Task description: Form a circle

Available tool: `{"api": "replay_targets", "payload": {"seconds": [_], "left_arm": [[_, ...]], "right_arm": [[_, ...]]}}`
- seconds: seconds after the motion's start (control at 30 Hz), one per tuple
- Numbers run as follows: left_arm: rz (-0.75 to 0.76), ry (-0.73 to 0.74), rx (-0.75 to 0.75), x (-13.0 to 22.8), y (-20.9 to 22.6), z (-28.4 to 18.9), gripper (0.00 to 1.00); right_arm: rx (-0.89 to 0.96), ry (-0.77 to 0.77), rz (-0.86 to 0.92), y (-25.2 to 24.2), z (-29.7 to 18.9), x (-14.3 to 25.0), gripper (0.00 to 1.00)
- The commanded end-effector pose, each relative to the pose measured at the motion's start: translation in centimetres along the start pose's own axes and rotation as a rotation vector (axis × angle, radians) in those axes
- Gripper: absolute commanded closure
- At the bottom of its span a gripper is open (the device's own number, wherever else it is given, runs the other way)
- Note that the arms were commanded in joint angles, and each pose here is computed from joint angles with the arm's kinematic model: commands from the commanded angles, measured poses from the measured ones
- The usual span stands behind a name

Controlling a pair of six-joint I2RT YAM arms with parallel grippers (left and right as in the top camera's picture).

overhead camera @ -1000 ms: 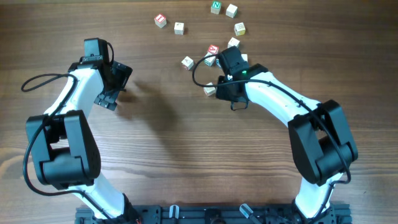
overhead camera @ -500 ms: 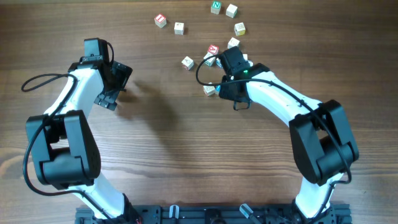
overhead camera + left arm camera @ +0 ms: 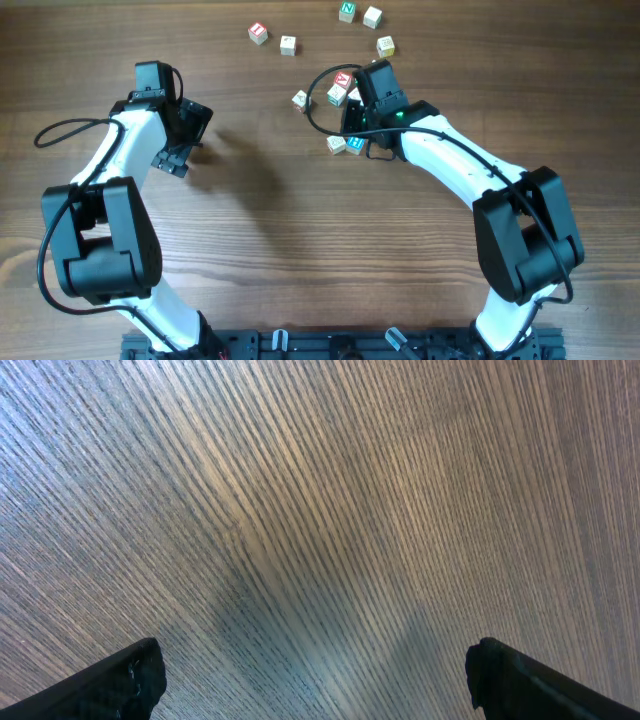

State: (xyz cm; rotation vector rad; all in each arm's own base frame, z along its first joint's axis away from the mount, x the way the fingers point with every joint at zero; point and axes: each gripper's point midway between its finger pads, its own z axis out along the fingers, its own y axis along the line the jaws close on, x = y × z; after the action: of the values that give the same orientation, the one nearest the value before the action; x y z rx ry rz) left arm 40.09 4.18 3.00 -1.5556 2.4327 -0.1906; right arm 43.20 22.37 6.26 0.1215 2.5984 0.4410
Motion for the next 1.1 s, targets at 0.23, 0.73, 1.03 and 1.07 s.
{"api": "replay_targets", "payload": {"seconds": [0.23,0.73,1.03,1.07], "left_arm": [[-0.011,0.008,-0.007,0.1,0.1,0.4,0.00],[-0.011,0.008,-0.007,0.1,0.1,0.4,0.00],[-0.011,0.008,-0.007,0.1,0.1,0.4,0.00],[-0.011,0.008,-0.007,0.1,0.1,0.4,0.00]], "right_arm": [[-0.059,-0.032,0.007,1.4,-0.1,-1.1,0.95],[-0.040,0.000,0.026,1.1,1.1,-0.6,0.95],[-0.022,0.041,0.027,0.8,1.5,0.1,0.95],[-0.018,0.048,0.017,0.7,1.5,0.3,0.95]]}}
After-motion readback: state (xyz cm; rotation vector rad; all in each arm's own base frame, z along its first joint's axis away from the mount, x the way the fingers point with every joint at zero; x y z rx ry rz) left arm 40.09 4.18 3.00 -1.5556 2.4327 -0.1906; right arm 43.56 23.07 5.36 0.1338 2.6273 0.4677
